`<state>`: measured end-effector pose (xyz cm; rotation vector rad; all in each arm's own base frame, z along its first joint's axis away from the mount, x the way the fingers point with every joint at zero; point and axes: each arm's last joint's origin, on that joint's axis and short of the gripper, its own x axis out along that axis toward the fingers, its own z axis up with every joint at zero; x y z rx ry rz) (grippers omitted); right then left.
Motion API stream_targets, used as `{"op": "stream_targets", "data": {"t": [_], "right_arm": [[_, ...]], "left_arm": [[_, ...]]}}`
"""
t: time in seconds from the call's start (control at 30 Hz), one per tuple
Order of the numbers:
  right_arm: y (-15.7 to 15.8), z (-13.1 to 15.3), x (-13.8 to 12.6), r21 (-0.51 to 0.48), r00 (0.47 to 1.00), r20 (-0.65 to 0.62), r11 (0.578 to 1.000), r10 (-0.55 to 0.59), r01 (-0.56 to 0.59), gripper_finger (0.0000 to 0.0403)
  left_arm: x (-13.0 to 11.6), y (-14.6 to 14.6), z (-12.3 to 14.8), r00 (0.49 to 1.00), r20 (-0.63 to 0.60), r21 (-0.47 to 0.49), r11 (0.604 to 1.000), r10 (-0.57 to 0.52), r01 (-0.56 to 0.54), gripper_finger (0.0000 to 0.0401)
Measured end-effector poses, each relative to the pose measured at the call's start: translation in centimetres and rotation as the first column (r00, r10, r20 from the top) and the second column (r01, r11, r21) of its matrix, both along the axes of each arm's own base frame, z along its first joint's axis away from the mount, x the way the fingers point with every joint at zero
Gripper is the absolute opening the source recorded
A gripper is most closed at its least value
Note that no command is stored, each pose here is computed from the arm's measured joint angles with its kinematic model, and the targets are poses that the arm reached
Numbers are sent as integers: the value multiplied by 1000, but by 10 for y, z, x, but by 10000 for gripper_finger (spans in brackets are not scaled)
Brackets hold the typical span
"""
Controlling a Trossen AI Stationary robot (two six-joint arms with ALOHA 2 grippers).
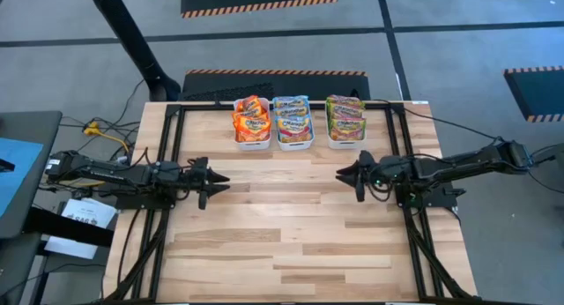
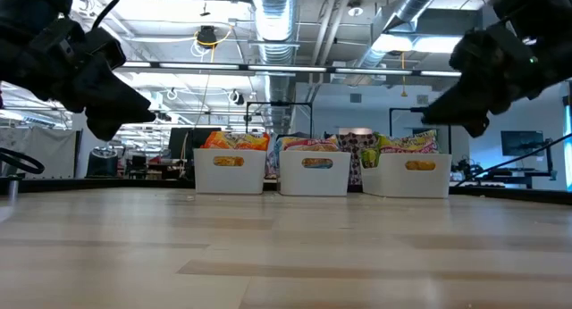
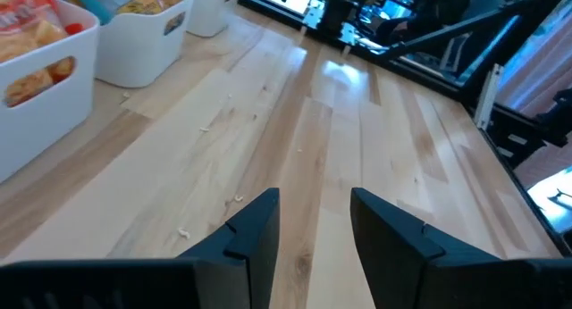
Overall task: Sort Maruchan noodles
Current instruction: Return to Home Position
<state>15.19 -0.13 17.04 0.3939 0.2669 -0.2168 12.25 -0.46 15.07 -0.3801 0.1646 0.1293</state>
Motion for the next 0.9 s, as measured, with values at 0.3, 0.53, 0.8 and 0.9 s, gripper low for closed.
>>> {"op": "stream_targets", "data": {"t": [0.3,0.53,0.8,0.9], "right_arm": [[0,-12,-4,-17,992,-123,1000,5,-7,127],[0,-13,-5,-53,990,-143,998,14,-22,127],[-1,-30,-11,-34,989,-148,999,4,-9,127],[-1,-36,-14,3,988,-155,1000,-9,9,127]], "left_arm": [[-2,4,-6,990,-55,-14,991,132,-133,125],[-4,5,-12,980,-115,34,987,162,-160,125],[-2,2,-6,992,-117,236,972,42,-13,125],[-3,2,-8,988,-156,325,945,24,29,125]]}}
